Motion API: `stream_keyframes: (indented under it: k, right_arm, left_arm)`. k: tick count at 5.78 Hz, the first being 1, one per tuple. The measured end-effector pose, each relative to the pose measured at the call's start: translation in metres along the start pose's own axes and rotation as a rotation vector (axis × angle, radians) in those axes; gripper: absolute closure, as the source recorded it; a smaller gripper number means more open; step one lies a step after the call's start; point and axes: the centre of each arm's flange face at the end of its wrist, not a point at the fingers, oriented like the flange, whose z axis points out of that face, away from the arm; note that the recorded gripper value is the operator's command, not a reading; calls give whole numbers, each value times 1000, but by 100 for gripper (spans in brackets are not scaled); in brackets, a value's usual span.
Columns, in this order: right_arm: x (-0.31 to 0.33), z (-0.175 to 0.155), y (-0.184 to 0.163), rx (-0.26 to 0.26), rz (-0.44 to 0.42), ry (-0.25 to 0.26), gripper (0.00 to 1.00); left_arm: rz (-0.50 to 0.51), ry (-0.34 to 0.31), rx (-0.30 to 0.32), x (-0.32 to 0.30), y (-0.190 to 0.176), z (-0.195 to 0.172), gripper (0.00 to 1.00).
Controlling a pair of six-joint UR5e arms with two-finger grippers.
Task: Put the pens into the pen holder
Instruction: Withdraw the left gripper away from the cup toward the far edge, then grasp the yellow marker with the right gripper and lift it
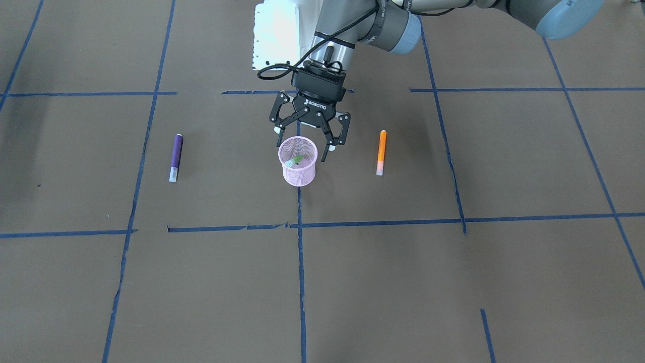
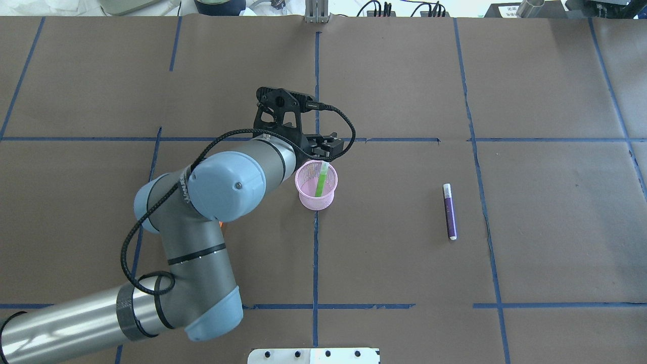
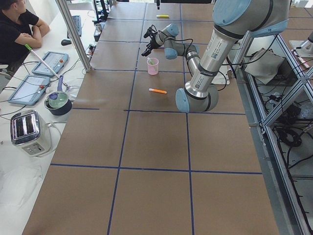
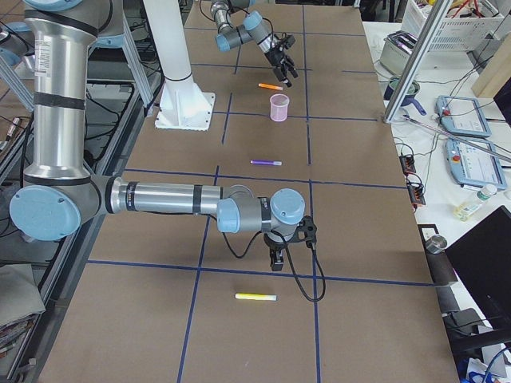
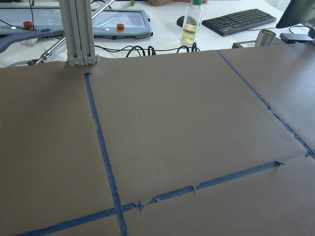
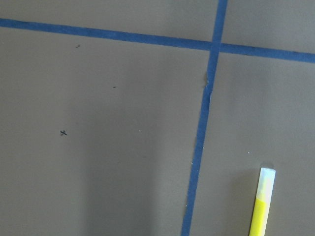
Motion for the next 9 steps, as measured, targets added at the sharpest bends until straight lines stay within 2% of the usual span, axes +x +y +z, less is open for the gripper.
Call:
stream_keyframes:
  k: [2, 3, 4, 6, 9]
  right_arm:
    - [44, 37, 4, -53, 38, 15, 1]
    - [67, 57, -1, -79, 63, 20, 2]
    - [82, 70, -6, -103, 91, 19, 7]
    - [100, 87, -3, -139, 138, 12, 10]
    - [103, 95, -4, -155, 145, 14, 14]
  left_arm:
    - [-46, -25, -189, -119, -27, 7, 0]
    - [-58, -26, -274, -177, -36, -2, 0]
    - [-65, -27, -318, -211, -41, -8, 0]
    - [-77, -27, -341, -232, -45, -15, 0]
    - [-81, -20, -337, -232, -47, -20, 0]
